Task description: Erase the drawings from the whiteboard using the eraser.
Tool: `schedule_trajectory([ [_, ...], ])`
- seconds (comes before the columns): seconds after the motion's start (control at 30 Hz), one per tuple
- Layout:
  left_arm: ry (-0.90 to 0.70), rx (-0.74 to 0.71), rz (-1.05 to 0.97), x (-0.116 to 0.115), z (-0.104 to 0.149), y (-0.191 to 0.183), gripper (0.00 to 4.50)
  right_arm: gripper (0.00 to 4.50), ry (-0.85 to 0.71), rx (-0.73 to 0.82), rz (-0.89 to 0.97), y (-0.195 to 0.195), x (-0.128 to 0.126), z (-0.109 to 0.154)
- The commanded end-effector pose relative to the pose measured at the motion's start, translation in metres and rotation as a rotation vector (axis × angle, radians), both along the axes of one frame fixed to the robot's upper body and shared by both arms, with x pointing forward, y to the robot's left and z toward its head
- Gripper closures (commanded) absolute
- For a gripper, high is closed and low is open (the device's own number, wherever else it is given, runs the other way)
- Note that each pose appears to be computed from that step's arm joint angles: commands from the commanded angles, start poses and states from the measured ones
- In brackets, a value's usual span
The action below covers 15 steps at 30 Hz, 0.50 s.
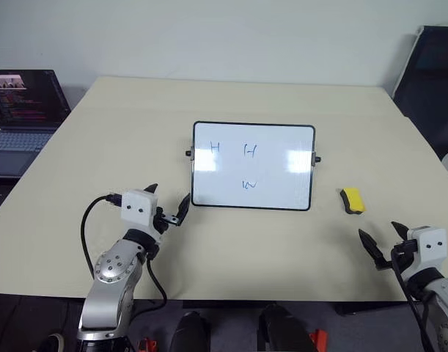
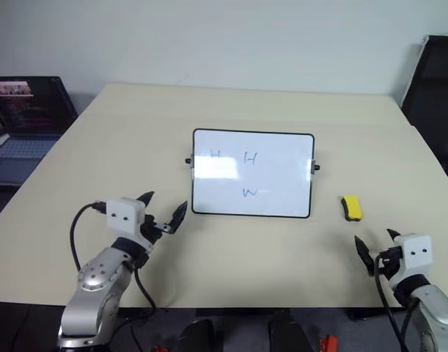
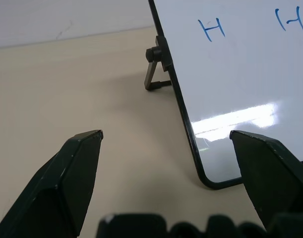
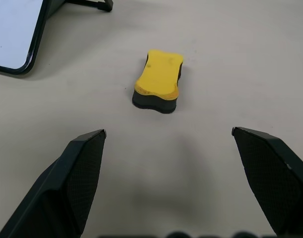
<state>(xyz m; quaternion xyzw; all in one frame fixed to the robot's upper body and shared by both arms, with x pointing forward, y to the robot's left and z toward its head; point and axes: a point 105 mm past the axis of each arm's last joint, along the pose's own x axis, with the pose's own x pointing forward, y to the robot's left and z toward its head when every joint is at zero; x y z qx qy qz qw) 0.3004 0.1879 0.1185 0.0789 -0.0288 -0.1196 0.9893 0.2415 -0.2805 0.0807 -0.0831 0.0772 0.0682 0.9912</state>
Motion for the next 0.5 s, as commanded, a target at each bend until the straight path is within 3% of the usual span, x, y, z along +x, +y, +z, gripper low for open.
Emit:
schedule_trajectory([
  [0.03, -0.065, -0.001, -0.031, 0.002, 0.016, -0.012, 0.00, 0.04, -0.054, -0.026, 0.001, -0.002, 0.000, 0.018],
  [0.3, -0.097, 0.042, -0.097, 0.003, 0.027, -0.012, 0.00, 0.04, -0.104, -0.017, -0.007, 0.013, 0.001, 0.032],
  [0.5, -0.119, 0.069, -0.375, -0.005, 0.049, -0.036, 0.00, 0.04, -0.066, -0.004, 0.011, 0.026, 0.017, 0.037],
])
